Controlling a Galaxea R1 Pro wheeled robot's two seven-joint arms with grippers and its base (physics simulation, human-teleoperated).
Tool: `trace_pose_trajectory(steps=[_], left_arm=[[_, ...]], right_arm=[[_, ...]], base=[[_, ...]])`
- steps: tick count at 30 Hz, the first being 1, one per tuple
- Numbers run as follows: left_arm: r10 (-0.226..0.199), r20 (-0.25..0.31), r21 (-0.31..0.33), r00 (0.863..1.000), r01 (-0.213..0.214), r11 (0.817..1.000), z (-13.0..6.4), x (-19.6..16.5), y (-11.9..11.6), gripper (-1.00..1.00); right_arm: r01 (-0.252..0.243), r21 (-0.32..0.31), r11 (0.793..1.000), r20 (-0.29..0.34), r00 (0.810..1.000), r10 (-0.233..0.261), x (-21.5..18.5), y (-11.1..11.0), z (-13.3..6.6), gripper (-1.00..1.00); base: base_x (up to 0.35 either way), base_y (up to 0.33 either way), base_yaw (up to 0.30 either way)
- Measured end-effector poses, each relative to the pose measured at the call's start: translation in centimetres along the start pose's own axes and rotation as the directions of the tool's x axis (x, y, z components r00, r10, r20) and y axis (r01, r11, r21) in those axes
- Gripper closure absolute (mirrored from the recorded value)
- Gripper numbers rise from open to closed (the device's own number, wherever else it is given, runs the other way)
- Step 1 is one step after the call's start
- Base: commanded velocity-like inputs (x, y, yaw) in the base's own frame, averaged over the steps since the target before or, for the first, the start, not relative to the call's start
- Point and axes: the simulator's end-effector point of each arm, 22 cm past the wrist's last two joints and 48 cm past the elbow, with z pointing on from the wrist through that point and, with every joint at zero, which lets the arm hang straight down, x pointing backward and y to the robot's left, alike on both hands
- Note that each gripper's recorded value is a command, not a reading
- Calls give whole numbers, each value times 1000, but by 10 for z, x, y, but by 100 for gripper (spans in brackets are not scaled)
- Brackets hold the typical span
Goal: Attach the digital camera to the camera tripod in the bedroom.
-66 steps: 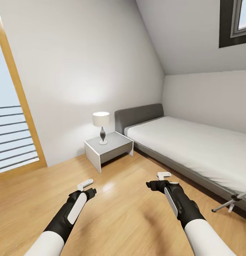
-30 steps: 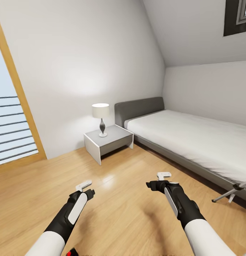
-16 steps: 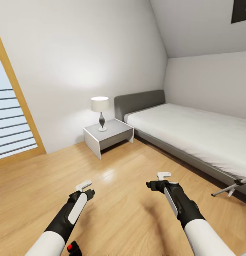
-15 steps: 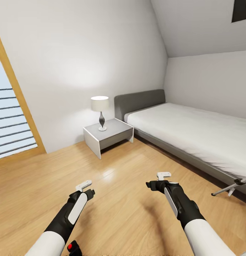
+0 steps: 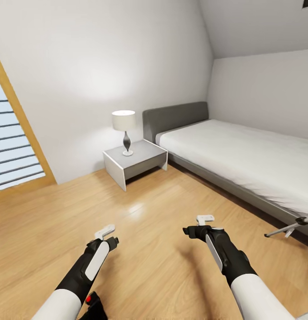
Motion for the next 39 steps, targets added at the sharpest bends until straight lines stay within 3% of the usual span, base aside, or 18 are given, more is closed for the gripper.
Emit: trace_pose_trajectory(steps=[28,39], left_arm=[[15,-102,-52,995,-21,998,43,50,18,-100],[20,-142,-72,990,-30,997,59,70,26,-100]], right_arm=[[-17,0,1000,-122,992,17,63,-7,41,-100],[-30,-47,998,-167,986,22,87,0,55,-100]], base=[[0,0,0],[0,0,0]])
